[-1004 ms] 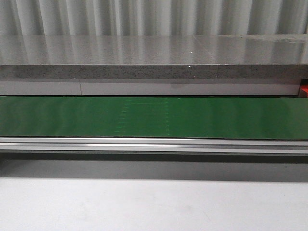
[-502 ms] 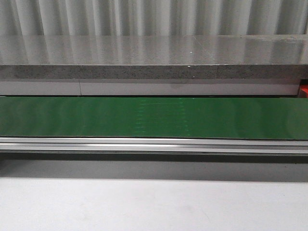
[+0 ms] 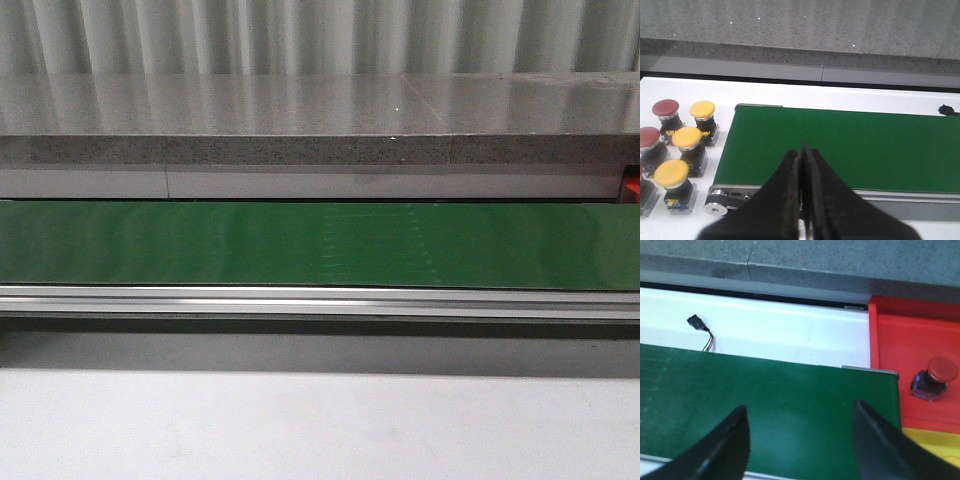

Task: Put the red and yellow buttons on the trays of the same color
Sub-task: 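Carry the red button into the red tray and open the right gripper, then move the left gripper over another yellow button on the table, then grasp the yellow button with the left gripper and lift it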

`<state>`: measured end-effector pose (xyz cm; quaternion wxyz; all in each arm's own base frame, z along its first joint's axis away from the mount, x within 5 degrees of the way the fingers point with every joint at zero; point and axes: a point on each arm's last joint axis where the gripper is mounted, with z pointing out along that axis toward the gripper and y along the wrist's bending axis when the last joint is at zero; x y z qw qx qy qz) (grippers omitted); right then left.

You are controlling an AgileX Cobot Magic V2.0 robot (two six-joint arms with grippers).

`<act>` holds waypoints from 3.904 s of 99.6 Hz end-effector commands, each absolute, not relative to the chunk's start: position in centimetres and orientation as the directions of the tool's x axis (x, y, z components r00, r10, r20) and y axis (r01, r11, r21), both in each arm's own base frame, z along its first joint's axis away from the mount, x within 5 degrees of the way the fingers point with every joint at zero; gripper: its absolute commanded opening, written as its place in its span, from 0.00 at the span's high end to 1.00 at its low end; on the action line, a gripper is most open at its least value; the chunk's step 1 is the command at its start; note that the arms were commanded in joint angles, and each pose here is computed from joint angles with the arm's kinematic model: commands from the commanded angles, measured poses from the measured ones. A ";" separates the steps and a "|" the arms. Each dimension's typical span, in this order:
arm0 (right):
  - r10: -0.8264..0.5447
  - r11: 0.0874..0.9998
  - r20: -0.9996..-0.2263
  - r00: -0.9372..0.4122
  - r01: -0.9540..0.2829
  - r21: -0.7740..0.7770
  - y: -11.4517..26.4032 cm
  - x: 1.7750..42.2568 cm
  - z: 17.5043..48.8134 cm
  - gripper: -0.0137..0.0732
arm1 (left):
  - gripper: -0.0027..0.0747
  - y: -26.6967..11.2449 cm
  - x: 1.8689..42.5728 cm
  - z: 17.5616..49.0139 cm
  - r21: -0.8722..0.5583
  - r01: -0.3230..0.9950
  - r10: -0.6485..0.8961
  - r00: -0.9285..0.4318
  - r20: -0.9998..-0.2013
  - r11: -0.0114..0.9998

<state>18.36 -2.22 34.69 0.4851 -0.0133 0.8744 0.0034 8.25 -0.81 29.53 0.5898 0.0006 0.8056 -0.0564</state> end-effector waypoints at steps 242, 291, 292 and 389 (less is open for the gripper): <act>-0.037 0.999 -0.920 -0.390 -0.013 -0.034 -1.5 15.1 36.4 0.99 | 0.18 9.2 27.7 21.6 -0.347 -0.604 -0.663 -0.441 -0.605 0.718; -0.037 0.999 -0.920 -0.390 -0.013 -0.034 -1.5 15.1 36.4 0.99 | 0.30 9.8 29.4 19.6 -0.290 -0.606 -0.640 -0.504 -0.580 0.741; -0.037 0.999 -0.920 -0.390 -0.013 -0.034 -1.5 15.1 36.4 0.99 | 0.32 9.8 29.4 19.6 -0.290 -0.606 -0.639 -0.503 -0.582 0.741; -0.037 0.999 -0.920 -0.390 -0.013 -0.034 -1.5 15.1 36.4 0.99 | 0.99 2.2 27.6 32.3 -0.177 -0.236 -0.285 -0.589 -0.756 0.956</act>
